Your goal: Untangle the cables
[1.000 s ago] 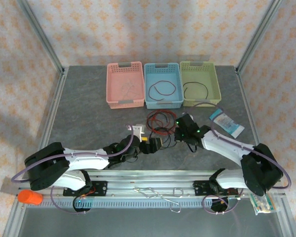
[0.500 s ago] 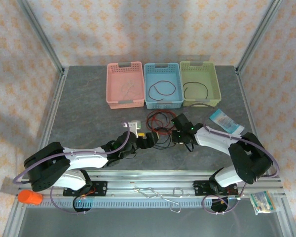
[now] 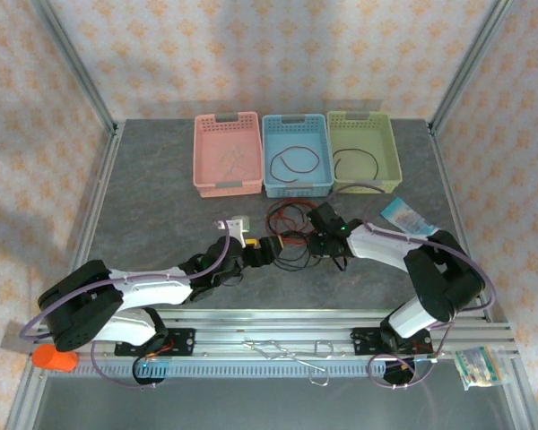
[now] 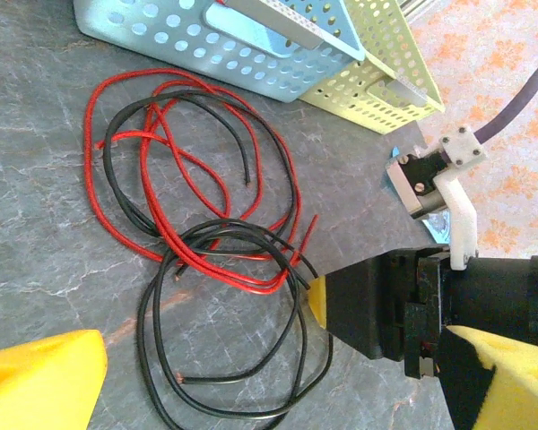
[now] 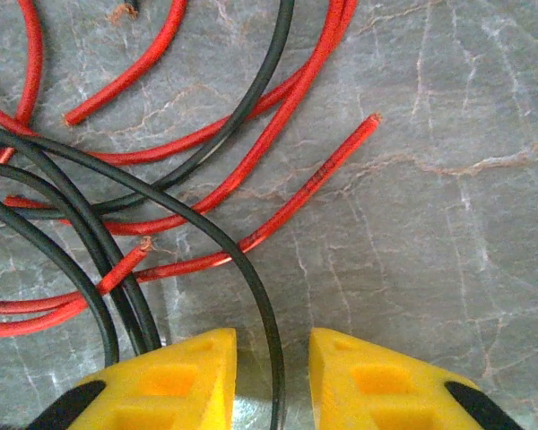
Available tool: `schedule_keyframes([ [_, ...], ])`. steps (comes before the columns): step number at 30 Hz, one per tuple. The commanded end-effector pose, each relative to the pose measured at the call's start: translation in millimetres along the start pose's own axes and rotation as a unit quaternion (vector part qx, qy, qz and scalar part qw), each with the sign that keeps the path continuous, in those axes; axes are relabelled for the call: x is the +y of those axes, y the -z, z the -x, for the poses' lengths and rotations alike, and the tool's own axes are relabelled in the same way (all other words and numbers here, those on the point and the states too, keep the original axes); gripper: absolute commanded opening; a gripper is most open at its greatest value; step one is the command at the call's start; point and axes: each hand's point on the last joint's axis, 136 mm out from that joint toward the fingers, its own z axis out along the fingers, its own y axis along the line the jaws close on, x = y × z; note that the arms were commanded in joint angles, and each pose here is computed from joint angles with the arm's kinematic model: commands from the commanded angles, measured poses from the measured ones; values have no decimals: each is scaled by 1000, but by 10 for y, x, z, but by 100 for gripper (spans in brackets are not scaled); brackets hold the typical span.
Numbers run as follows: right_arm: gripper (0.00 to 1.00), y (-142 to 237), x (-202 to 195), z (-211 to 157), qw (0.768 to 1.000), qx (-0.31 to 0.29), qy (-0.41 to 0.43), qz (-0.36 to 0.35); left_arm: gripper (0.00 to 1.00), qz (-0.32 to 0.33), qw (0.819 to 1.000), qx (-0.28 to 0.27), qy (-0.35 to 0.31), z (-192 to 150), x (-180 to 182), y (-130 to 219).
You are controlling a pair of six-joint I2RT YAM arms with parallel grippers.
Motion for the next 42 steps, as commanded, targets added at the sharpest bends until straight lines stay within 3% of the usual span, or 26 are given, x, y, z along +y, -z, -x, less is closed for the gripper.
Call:
schedule_keyframes([
  [1,26,-7,5,73,1000,-10,6,-9,96,-2,1000,-2,-3,20,17,27],
  [7,18,-25,-3,18,1000,-4,4,-6,96,1,1000,6,-6,-12,28,-2],
  [15,0,156,-22,99,1000,-28,1,-6,94,29,999,11,-13,-1,128,21],
  [23,0,731,-37,328,996,-90,9,3,93,50,998,2,-39,131,157,54],
  [27,0,1062,51,430,991,-123,28,37,98,48,998,7,-49,137,119,18],
  [33,0,1579,185,555,976,-190,46,99,99,39,996,23,-74,162,-33,-123],
  [42,0,1985,132,672,967,-233,37,100,99,0,994,25,-110,296,-406,-325],
])
